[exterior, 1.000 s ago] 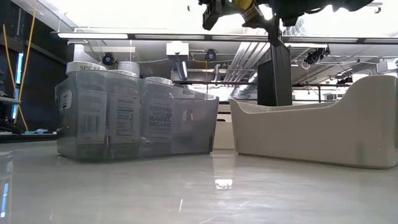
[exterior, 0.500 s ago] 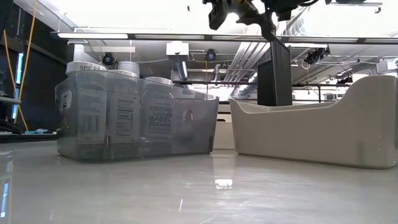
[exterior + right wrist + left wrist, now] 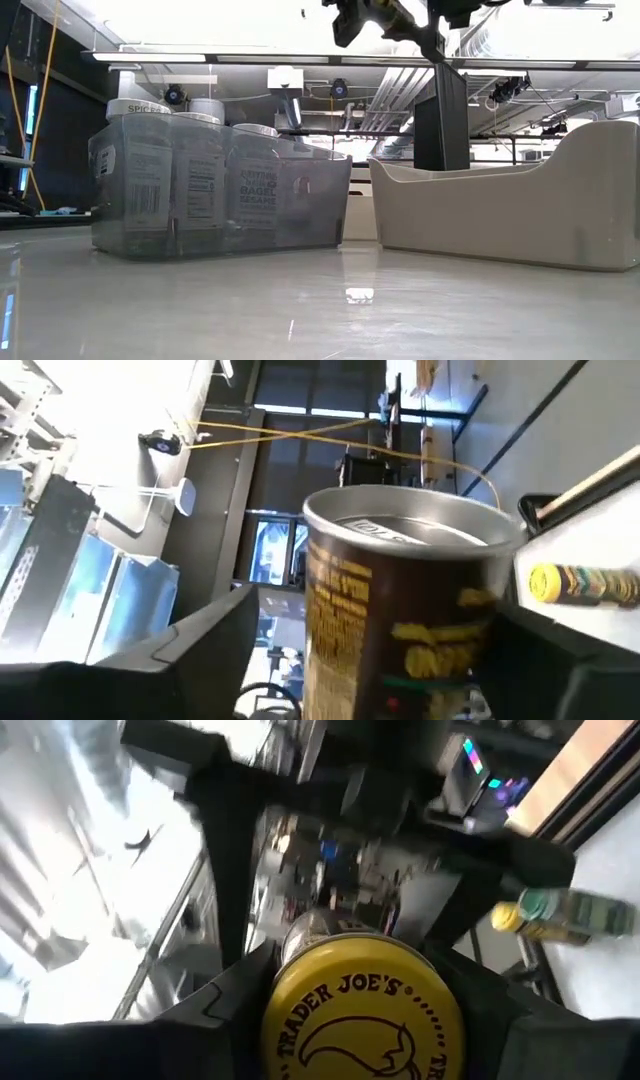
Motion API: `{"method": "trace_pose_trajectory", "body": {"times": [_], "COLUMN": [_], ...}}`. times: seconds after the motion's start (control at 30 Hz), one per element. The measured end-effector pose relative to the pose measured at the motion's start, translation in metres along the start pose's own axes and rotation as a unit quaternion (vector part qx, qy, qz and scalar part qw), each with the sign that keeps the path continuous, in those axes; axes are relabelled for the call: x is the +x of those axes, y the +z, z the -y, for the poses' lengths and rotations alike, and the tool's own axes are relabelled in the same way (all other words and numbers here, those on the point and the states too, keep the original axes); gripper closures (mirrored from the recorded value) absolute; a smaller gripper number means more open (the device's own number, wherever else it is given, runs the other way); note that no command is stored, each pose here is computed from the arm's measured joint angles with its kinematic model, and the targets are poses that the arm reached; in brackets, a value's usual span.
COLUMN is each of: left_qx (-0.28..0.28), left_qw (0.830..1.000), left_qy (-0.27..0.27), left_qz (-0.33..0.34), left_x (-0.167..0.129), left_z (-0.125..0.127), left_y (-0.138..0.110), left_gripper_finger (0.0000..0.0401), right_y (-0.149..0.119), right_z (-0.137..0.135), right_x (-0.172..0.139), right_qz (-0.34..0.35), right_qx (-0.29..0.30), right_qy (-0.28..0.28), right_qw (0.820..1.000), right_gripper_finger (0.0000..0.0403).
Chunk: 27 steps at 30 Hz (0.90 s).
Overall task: Sort spices by type
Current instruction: Put the yellow seasoning bottle into the white bin
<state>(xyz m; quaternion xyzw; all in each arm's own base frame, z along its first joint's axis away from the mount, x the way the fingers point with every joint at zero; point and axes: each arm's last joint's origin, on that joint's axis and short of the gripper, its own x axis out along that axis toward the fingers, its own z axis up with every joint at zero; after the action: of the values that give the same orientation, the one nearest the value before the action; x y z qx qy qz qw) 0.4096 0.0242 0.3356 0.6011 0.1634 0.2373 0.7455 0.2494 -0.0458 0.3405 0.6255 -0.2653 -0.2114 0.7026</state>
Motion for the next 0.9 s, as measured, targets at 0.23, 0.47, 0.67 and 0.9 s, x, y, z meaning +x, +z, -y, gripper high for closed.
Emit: {"method": "trace_pose_trajectory", "body": {"times": [0.23,0.47,0.67,0.9], "left_qx": [-0.026,-0.112,-0.245,-0.351], "left_qw": [0.994,0.974,0.906,0.813], "left_qy": [-0.019,-0.083,-0.301,-0.4], "left_qz": [-0.108,-0.176,-0.17,-0.237], "left_x": [0.0,0.003,-0.007,0.006], "left_z": [0.007,0.023,0.047,0.036], "left_y": [-0.012,-0.034,-0.05,-0.075], "left_gripper_finger": [0.0207,0.0207,0.0207,0.0207], "right_y": [0.023,0.048,0.064,0.072], "right_z": [-0.018,-0.04,-0.053,-0.05], "right_x": [-0.01,-0.034,-0.062,-0.079], "right_qz": [0.044,0.068,0.071,0.064], "right_qx": [-0.028,-0.071,-0.109,-0.131], "right_qy": [0.03,0.06,0.061,0.023], "right_qw": [0.998,0.993,0.99,0.989], "right_gripper_finger": [0.007,0.0069,0.0069,0.0068]}}
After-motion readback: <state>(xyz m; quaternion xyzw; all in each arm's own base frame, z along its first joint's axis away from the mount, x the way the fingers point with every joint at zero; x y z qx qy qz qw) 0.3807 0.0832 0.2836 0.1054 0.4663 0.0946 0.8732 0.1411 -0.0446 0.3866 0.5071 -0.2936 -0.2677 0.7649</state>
